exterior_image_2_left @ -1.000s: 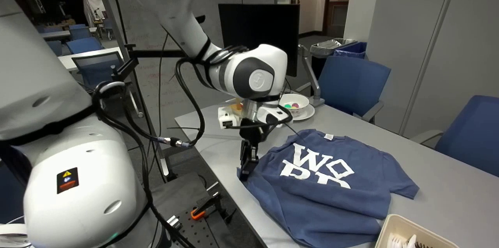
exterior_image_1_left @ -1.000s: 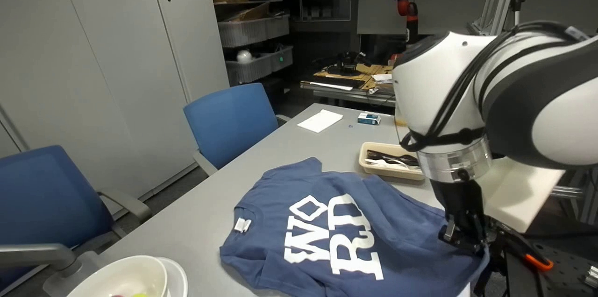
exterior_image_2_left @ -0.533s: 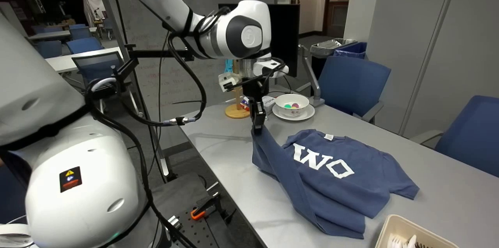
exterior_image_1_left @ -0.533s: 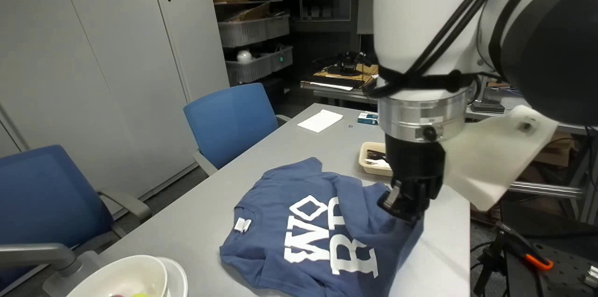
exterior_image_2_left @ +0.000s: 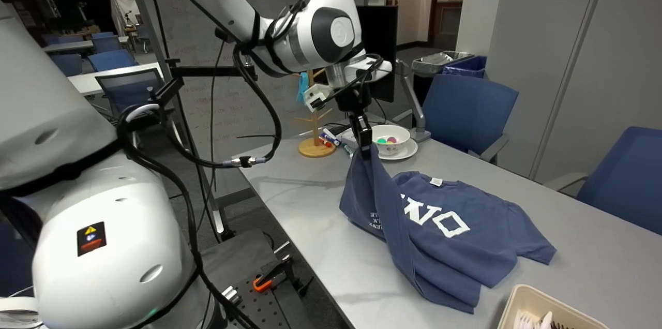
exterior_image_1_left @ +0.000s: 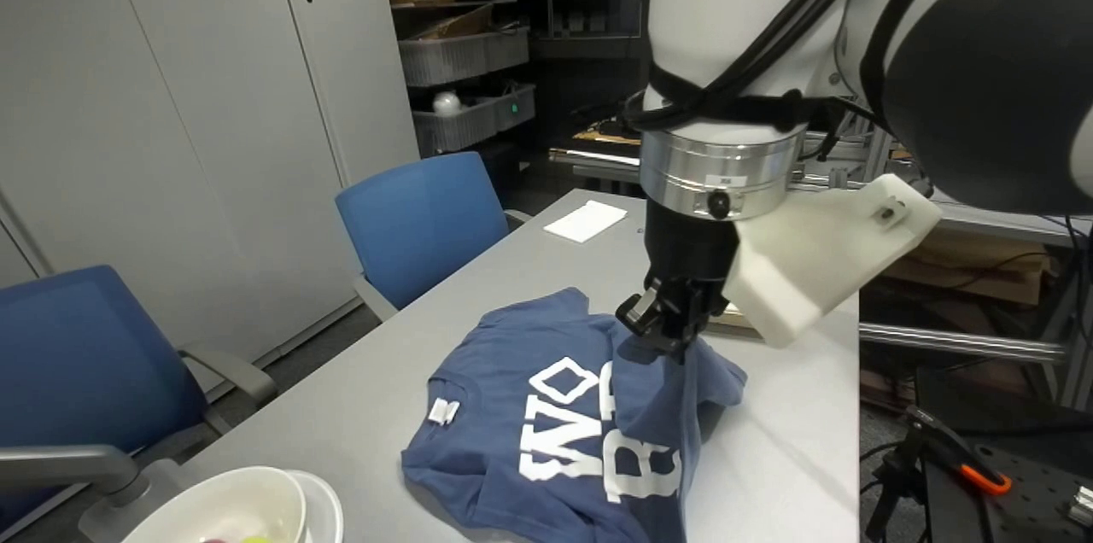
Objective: Fold the t-shirt on the table
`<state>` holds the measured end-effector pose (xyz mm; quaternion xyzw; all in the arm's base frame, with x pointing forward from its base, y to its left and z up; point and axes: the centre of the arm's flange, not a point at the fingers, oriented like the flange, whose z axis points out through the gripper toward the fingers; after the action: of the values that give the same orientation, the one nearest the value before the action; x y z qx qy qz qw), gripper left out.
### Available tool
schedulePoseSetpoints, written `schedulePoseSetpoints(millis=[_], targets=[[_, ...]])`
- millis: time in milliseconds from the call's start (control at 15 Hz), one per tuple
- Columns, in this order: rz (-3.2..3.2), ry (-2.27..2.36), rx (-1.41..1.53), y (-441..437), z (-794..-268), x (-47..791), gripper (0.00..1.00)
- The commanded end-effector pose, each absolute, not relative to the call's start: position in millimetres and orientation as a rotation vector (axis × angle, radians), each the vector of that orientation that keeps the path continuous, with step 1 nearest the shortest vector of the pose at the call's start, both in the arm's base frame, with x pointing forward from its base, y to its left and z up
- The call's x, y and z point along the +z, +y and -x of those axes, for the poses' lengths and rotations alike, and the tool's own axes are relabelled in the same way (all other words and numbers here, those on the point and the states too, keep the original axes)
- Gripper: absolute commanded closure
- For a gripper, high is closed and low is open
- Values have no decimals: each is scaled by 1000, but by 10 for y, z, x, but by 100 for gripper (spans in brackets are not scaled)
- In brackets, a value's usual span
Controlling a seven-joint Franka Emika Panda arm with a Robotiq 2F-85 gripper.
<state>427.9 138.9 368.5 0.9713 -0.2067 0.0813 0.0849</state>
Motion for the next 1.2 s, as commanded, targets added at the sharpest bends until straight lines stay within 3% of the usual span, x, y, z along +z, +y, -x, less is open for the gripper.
schedulePoseSetpoints(millis=[0, 400, 867, 1133], targets=[[-2896, -619, 244, 1392, -4287, 3684, 97], [-2889, -620, 268, 1401, -4354, 3712, 99], [-2717, -511, 616, 1597, -5372, 3728, 99], [-2715, -482, 669, 1801, -5756, 3425, 99]])
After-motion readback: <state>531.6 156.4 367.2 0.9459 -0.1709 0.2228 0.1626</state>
